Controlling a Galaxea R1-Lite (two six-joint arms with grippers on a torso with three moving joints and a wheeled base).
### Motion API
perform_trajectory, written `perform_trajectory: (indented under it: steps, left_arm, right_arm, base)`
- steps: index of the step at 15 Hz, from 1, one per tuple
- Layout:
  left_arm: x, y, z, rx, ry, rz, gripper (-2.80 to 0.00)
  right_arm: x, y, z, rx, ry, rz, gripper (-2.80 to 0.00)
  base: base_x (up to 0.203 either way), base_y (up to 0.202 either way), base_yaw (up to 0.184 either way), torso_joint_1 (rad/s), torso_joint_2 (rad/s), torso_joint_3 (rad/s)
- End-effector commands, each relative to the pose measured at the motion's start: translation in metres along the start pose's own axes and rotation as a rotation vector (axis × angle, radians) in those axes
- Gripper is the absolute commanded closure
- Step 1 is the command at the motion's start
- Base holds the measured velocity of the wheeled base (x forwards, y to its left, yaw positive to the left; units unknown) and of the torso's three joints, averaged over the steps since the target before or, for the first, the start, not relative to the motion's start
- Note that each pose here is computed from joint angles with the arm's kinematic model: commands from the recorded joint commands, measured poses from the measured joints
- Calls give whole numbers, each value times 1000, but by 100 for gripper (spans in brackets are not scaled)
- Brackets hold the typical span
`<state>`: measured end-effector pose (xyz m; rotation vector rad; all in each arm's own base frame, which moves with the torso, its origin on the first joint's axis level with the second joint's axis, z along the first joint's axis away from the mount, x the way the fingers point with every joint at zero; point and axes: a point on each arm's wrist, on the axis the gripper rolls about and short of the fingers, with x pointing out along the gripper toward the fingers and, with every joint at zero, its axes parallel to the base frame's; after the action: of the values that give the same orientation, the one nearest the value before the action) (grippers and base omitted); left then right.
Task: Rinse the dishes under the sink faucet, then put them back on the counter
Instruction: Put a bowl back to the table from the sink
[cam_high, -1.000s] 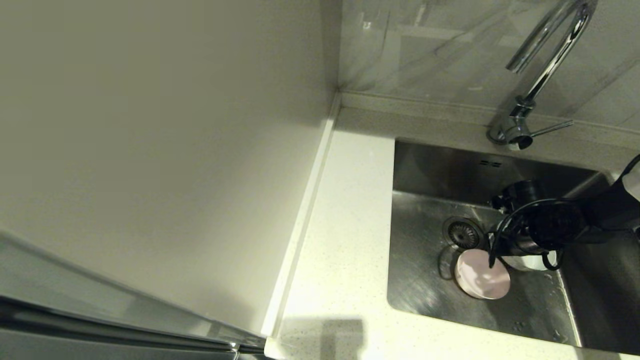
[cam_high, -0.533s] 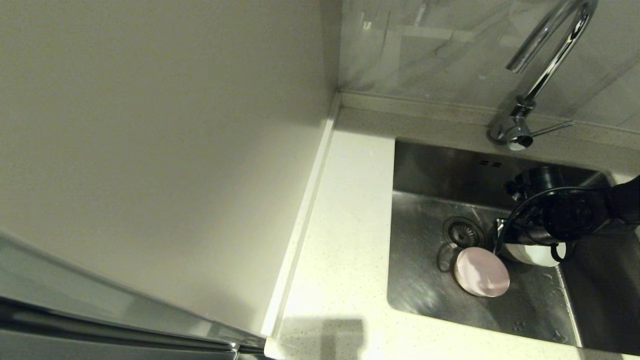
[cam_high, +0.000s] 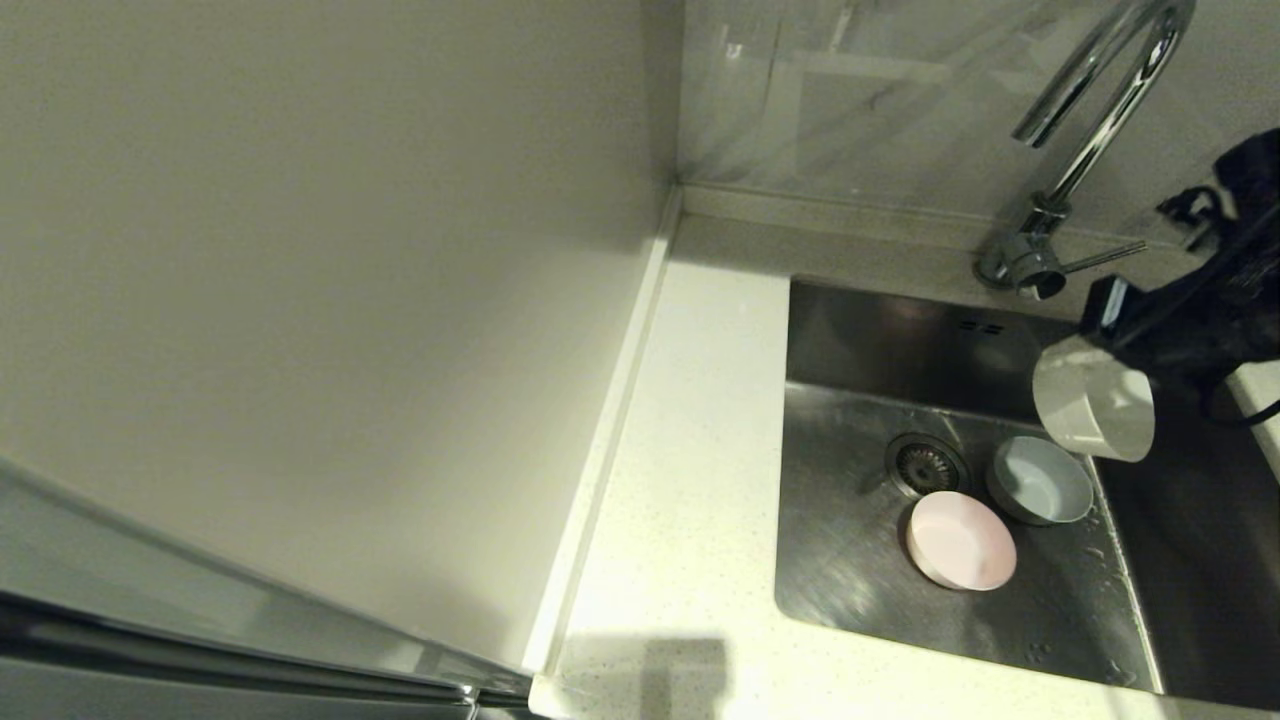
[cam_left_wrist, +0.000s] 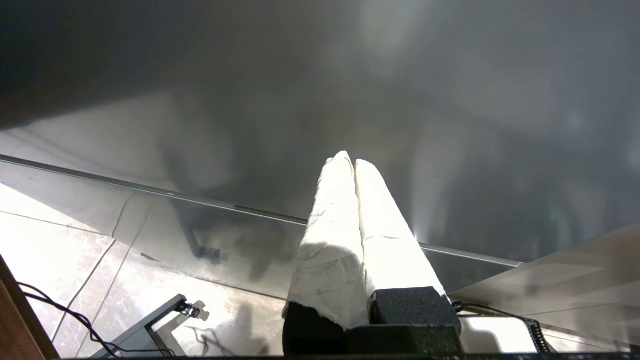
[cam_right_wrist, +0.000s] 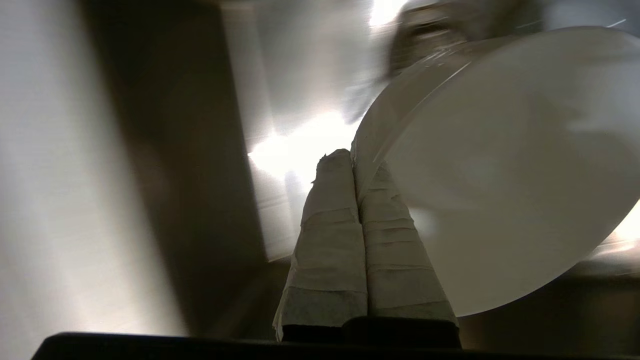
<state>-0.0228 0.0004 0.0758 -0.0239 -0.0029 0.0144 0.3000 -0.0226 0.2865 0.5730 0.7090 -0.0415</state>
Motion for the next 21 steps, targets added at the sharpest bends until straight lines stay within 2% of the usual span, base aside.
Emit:
perform_trajectory:
  steps: [1,2,3,4,5,8,11,13,15,16,17,18,19,21]
  left_arm:
    - [0,0,0,-1,-3,1,0]
    - [0,0,0,0,-4,0,0]
    - [0,0,0,0,-3,-1,0]
    - [0,0,0,-1,-3,1,0]
    - [0,0,0,0,-4,1,0]
    - [0,0,0,-1,-4,1,0]
    - [0,0,0,0,-5,0,0]
    - [0,0,0,-1,-4,1,0]
    - [0,0,0,-1,-3,1,0]
    - [0,0,0,-1,-3,1,0]
    - [0,0,0,-1,-3,2,0]
    - [0,0,0,0,-3,1,0]
    - [0,0,0,-1,-3,1,0]
    - [0,0,0,0,-4,0,0]
  right_arm:
    - [-60,16,3,219,281,372,0]
    - [-76,17,6,323,403,529,0]
    - [-88,15,9,412,502,643,0]
    - [-96,11,11,498,585,725,0]
    - [-101,4,13,583,635,756,0]
    - [-70,-18,-6,711,729,690,0]
    - [-55,-33,-27,707,755,675,0]
    - [-73,-22,-16,622,686,715,0]
    - [-110,0,5,446,508,735,0]
    - [-119,5,10,383,397,669,0]
    - [-120,5,13,321,267,528,0]
    - [-113,-1,14,228,151,346,0]
    - [-108,-7,14,98,61,161,0]
    - [-104,-22,18,-187,-54,-189,0]
  base:
    - [0,0,0,0,0,0]
    - [0,0,0,0,0,0]
    - [0,0,0,0,0,0]
    - [0,0,0,0,0,0]
    - [0,0,0,0,0,0]
    - [0,0,0,0,0,0]
    - [0,0,0,0,0,0]
    - [0,0,0,0,0,0]
    - [0,0,0,0,0,0]
    - [0,0,0,0,0,0]
    - [0,0,0,0,0,0]
    - [0,0,0,0,0,0]
    - [0,0,0,0,0,0]
    - [0,0,0,0,0,0]
